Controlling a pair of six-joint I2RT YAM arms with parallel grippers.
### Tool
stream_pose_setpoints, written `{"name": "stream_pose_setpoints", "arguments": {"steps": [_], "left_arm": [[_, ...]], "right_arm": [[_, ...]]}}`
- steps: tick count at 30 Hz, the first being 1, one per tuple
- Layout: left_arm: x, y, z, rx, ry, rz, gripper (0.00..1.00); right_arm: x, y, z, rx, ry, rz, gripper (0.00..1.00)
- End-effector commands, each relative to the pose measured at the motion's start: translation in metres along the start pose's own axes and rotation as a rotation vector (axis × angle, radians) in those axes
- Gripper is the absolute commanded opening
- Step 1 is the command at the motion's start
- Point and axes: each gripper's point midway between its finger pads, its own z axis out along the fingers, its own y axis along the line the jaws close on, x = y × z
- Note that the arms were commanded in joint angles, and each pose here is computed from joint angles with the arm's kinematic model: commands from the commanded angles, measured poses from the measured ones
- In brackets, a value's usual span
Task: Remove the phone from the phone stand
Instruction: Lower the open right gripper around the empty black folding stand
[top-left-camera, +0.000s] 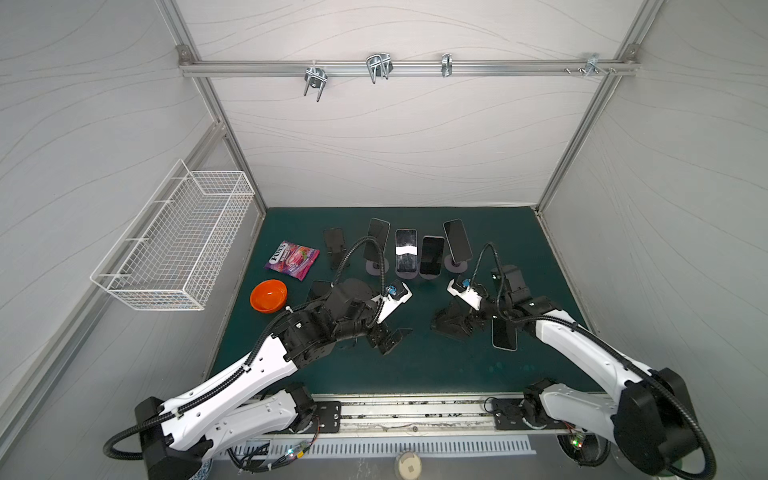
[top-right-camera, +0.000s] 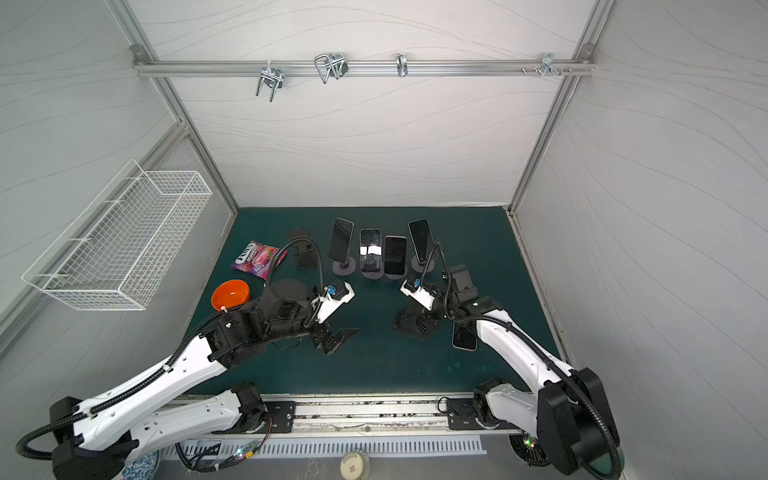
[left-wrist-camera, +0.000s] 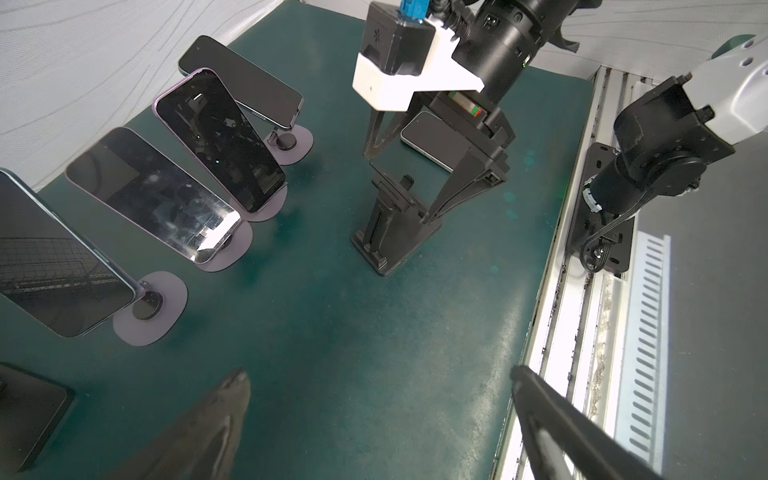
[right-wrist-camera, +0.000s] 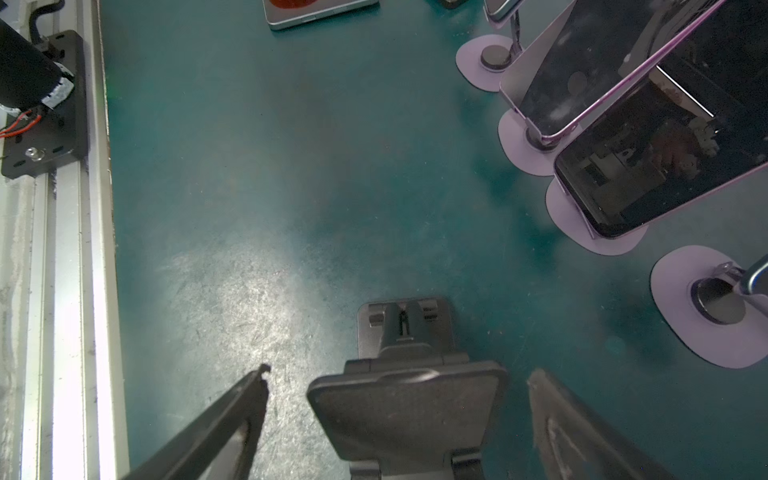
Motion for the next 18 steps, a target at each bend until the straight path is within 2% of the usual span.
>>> {"name": "stream_pose_setpoints", "arguments": {"steps": [1, 18], "left_arm": [[-0.004, 0.002, -0.005, -0.018, -0.024, 0.017, 0.99], [-0.001, 0.005, -0.005, -0.04, -0.011, 0.036, 0.99]], "right_arm": [[-0.009, -0.003, 0.002, -0.001, -0.016, -0.059, 0.99], [-0.01, -0.005, 0.024, -0.054, 0.018, -0.08, 0.99]]}}
